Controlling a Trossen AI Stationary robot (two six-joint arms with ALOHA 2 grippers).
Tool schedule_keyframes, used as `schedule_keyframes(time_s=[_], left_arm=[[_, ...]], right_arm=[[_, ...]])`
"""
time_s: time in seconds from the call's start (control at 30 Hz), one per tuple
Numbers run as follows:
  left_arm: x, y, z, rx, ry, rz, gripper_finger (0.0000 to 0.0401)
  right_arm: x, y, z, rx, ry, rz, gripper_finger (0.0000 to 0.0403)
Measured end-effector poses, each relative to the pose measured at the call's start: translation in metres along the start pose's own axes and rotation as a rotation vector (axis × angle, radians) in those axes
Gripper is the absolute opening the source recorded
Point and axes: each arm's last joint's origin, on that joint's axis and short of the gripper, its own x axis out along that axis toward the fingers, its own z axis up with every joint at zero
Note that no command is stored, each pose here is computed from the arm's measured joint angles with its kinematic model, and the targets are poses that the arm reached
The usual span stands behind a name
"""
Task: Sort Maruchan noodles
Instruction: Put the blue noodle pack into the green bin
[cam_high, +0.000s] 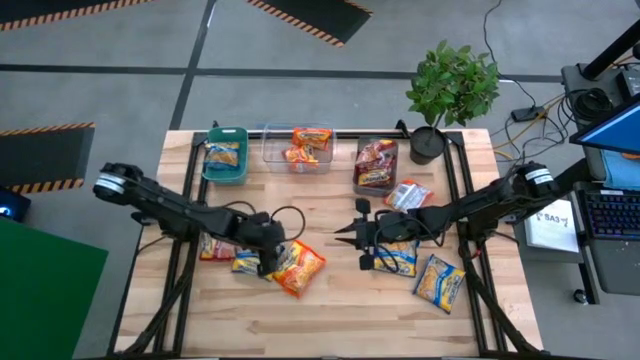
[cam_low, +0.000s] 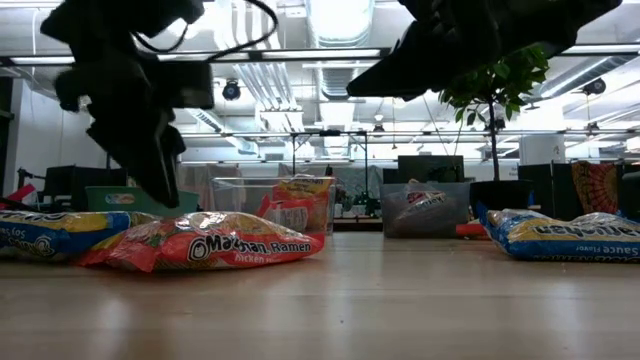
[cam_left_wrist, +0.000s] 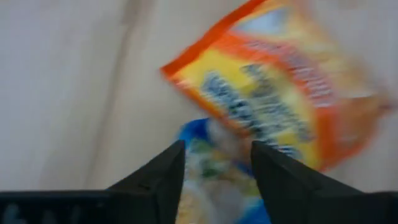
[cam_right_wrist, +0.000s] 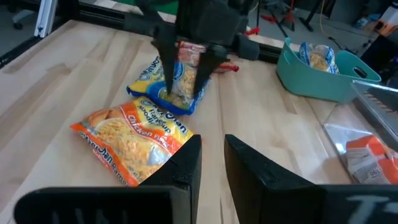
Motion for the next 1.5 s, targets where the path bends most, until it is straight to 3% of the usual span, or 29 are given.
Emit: schedule_keyframes(time_s=[0.1,0.23,0.5,0.7,0.9,0.97,1.23,1.4,1.5], left_arm=[[0.003,-0.002,0.003,0.025,0.076,0.066,0.0205],[0.014,-0.006,0.007,0.079,0.113,0.070,0.0230],[0.039,-0.006,-0.001,0.076,0.207,0.094,0.0227],[0.040,-0.006,-0.001,0.080,0.213,0.084,0.0166],[0.030,-0.005,0.000,0.117,0.195,0.067,0.0033],[0.024,-0.006,0.002,0.126,0.170,0.059,0.0017],[-0.025,0.002,0.017,0.201,-0.083,0.146,0.0015],[-0.071,0.023,0.026,0.168,-0.323,0.337,0.0011],[-0.100,0.041,0.027,0.087,-0.474,0.559,0.0011]], right_arm=[[0.000,0.000,-0.001,-0.002,0.001,0.000,0.0059],[0.000,0.000,-0.002,-0.007,0.004,0.001,0.0059],[0.000,0.000,-0.004,-0.009,0.011,0.001,0.0059],[0.000,0.001,-0.004,-0.012,0.012,0.002,0.0059],[0.000,0.001,-0.004,-0.012,0.012,0.002,0.0059],[0.000,0.001,-0.004,-0.012,0.012,0.002,0.0059],[0.000,0.001,-0.004,-0.012,0.012,0.001,0.0059],[0.000,0.000,-0.003,-0.020,0.003,0.000,0.0059],[0.000,0.000,-0.003,-0.023,0.004,0.000,0.0059]])
